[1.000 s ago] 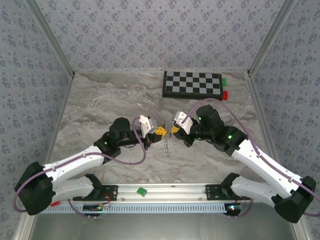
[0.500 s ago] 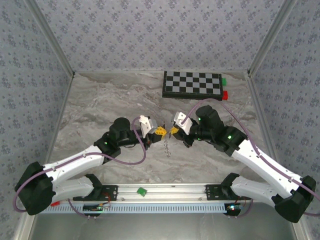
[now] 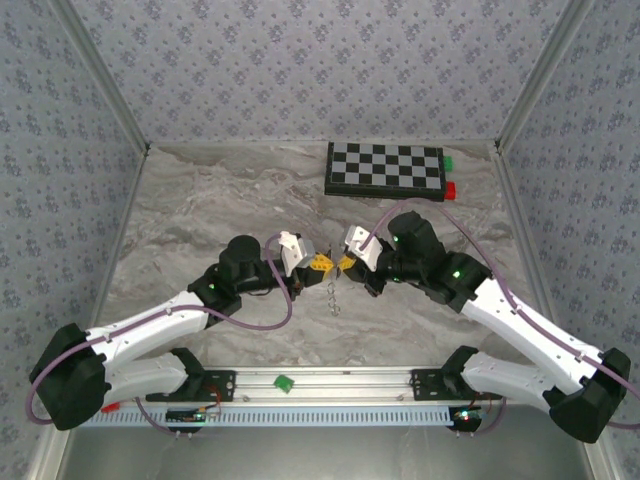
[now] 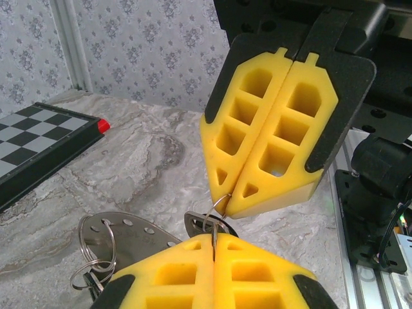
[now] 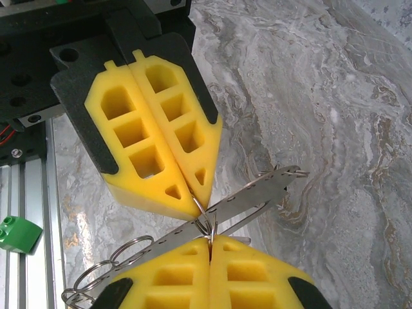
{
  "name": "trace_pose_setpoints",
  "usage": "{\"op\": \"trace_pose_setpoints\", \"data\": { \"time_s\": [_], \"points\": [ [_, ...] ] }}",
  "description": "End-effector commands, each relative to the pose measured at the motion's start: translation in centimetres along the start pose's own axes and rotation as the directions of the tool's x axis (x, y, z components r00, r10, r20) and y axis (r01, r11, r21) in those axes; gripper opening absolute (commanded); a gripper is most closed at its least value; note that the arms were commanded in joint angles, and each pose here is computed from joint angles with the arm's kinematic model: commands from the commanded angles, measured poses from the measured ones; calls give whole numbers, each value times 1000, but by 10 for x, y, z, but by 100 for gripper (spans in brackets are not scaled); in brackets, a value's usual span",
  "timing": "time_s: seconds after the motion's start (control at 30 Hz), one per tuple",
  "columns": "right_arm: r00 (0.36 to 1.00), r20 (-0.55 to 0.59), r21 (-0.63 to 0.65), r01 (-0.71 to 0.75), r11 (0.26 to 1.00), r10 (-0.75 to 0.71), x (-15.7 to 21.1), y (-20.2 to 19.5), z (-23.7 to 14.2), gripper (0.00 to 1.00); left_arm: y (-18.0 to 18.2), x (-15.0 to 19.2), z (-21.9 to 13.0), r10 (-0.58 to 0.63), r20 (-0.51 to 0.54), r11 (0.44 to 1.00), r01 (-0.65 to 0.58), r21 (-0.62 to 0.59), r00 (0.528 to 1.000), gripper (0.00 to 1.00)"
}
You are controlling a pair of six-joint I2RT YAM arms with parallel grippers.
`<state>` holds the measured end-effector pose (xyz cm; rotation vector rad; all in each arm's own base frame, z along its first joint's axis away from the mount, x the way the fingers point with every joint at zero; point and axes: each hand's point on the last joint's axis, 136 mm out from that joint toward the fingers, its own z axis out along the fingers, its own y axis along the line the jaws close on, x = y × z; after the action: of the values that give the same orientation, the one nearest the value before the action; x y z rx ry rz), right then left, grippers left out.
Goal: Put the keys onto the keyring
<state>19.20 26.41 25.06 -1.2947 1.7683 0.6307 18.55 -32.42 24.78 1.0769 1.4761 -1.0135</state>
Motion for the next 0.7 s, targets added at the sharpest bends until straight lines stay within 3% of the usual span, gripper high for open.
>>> {"op": "trace_pose_setpoints", "data": {
  "time_s": [0.0,0.37,0.67],
  "points": [
    [1000,-13,-14,22,1000,-22,3,5,2,0,-1,-14,0,36,33,999,-36,-4,999,0],
    [993,-34,96,113,989,-110,9,-7,-13,0,-5,-7,0,77,-3,997,-77,17,997,0],
    [959,-75,86,279,956,-274,20,-2,-11,0,-13,2,4,147,-47,989,-146,28,988,0]
  ]
}}
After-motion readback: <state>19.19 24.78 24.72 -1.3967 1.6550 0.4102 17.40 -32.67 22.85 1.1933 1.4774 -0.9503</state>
